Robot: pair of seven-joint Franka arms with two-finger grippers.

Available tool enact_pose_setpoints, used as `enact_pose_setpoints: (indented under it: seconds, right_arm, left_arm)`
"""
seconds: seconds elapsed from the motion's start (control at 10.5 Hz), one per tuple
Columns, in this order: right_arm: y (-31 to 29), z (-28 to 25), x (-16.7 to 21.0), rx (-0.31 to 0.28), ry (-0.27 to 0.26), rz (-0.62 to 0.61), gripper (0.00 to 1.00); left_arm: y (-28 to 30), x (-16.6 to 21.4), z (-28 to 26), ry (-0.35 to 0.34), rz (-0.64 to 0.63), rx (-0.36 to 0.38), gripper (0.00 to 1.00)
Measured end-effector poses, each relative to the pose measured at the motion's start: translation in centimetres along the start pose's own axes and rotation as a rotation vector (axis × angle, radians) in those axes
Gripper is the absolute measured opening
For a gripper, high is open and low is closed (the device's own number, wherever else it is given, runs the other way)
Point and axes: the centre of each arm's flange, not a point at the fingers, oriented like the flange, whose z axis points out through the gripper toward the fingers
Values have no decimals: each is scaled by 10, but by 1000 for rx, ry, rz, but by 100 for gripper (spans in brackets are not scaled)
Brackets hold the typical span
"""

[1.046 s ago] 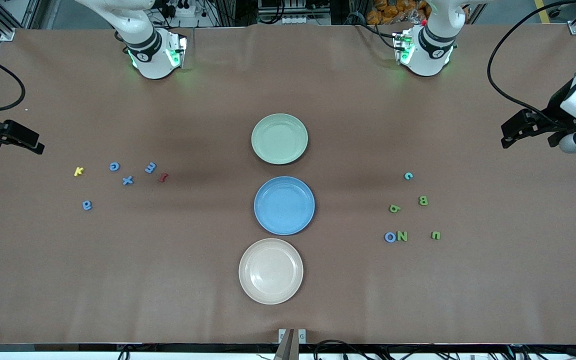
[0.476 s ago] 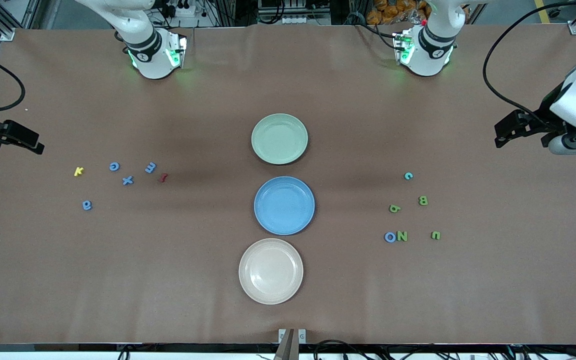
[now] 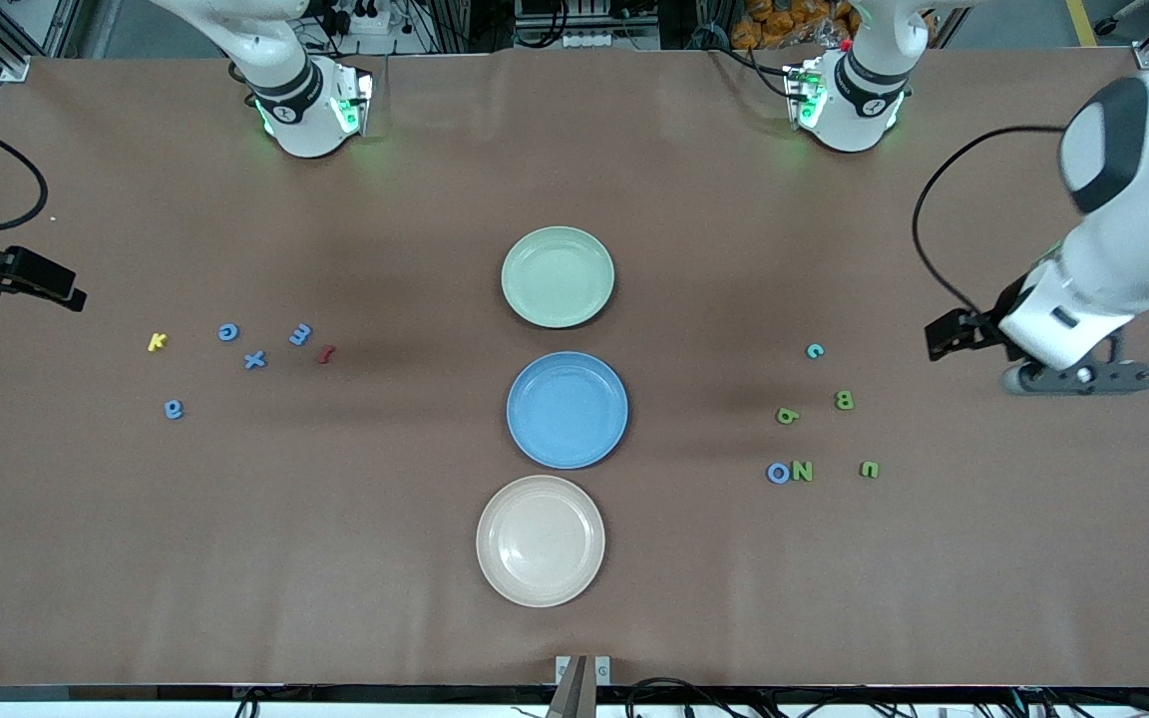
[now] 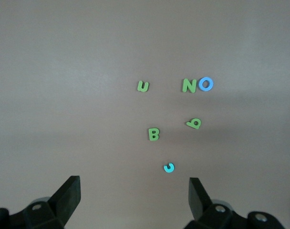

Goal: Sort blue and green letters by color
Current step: 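Lower the left gripper to green letters while the right gripper reaches blue ones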

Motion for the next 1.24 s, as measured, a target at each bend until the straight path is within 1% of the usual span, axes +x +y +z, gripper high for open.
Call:
enact_pose_setpoints:
  seconds: [0.19,0.29,0.38,0.57,0.67,0.76,0.86,1.05,1.24]
  right_arm:
    - [16,25,11,3,-42,-54,100]
    - [33,41,19,10,-58,-99,100]
    - [53,62,27,16,-61,-140,100]
    - [97,120,33,22,-36,-224,100]
    - [111,153,32,20,-17,-262,100]
    - [117,186,30,14,6,-288,100]
    - [117,214,26,10,21,-311,100]
    - [116,266,18,10,24,-362,100]
    - [135,322,8,2,50,-409,100]
  left_arm:
    - [-1,4,54,-44,0,-4,100]
    - [-3,8,74,-48,-4,-8,100]
    - [-4,10,94,-37,-7,-14,100]
    - [-5,7,133,-7,-8,-23,100]
    - [-5,4,151,-9,-5,-21,96]
    - [-6,3,167,-14,7,-8,95]
    - [-6,3,181,-13,13,-6,89]
    - [-8,7,212,-3,9,-16,87]
    - [-8,4,242,-4,6,-26,85]
